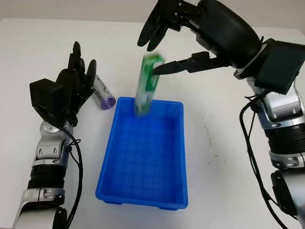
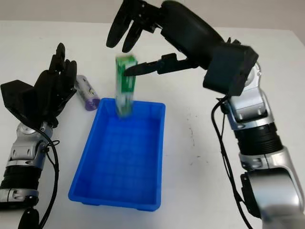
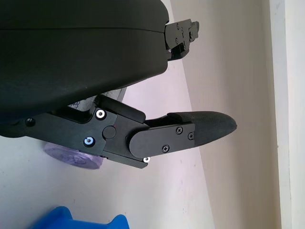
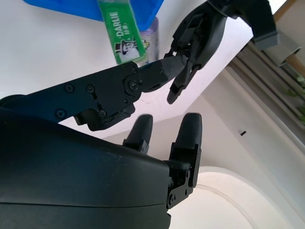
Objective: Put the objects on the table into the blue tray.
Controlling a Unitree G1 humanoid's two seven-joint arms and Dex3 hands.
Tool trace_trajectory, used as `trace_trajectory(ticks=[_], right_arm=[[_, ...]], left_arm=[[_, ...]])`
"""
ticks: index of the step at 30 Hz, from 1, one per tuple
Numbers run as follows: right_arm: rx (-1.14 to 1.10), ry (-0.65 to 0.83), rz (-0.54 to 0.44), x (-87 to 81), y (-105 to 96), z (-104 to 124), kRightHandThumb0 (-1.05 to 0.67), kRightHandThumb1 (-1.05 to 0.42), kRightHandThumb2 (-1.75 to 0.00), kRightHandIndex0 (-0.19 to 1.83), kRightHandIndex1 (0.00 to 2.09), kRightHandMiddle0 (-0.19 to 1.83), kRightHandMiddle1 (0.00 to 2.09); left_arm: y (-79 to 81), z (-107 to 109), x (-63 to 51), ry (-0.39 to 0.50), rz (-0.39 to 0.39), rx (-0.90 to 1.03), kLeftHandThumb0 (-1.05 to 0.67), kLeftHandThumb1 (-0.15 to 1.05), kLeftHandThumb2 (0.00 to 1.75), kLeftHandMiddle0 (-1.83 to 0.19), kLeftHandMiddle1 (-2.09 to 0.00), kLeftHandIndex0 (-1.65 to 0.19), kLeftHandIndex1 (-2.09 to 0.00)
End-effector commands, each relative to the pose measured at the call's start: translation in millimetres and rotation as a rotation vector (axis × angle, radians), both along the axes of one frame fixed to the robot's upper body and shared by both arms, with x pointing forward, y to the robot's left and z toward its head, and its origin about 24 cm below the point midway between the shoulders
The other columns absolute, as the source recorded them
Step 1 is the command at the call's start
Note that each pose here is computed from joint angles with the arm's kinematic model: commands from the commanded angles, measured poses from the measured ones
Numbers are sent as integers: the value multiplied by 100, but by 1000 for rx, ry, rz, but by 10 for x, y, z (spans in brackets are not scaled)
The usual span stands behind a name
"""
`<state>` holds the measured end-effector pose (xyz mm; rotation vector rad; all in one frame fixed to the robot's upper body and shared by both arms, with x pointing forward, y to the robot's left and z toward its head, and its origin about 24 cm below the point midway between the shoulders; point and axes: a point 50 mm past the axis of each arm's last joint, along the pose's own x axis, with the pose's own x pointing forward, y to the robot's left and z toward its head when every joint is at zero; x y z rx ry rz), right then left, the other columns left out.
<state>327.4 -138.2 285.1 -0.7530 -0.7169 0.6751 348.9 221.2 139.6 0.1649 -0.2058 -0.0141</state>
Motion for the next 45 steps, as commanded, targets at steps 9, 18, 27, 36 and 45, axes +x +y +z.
trace_trajectory(ticks=[9,18,27,36,45], right_arm=[[22,-13,-6,-2,-44,33,-51,-101,-5,-5,69,-11,85],[174,5,-44,68,-156,26,-82,-105,-51,-19,1,-19,2],[517,304,-310,436,-578,-481,-80,-105,-72,-19,0,-19,0],[567,557,-517,524,-837,-1016,-75,-105,-78,-19,0,-19,0],[672,631,-532,436,-812,-1199,-71,-105,-82,-19,0,-19,0]], left_arm=[[5,28,-9,-18,-3,-4,-69,105,54,19,0,19,0],[4,31,4,-12,-4,-1,-69,105,55,19,0,19,0],[97,98,11,-23,11,42,-69,105,56,19,0,19,0],[428,423,-46,-57,69,241,-70,105,57,19,0,19,-1],[662,625,-91,-72,82,449,-68,105,54,19,0,17,-3]])
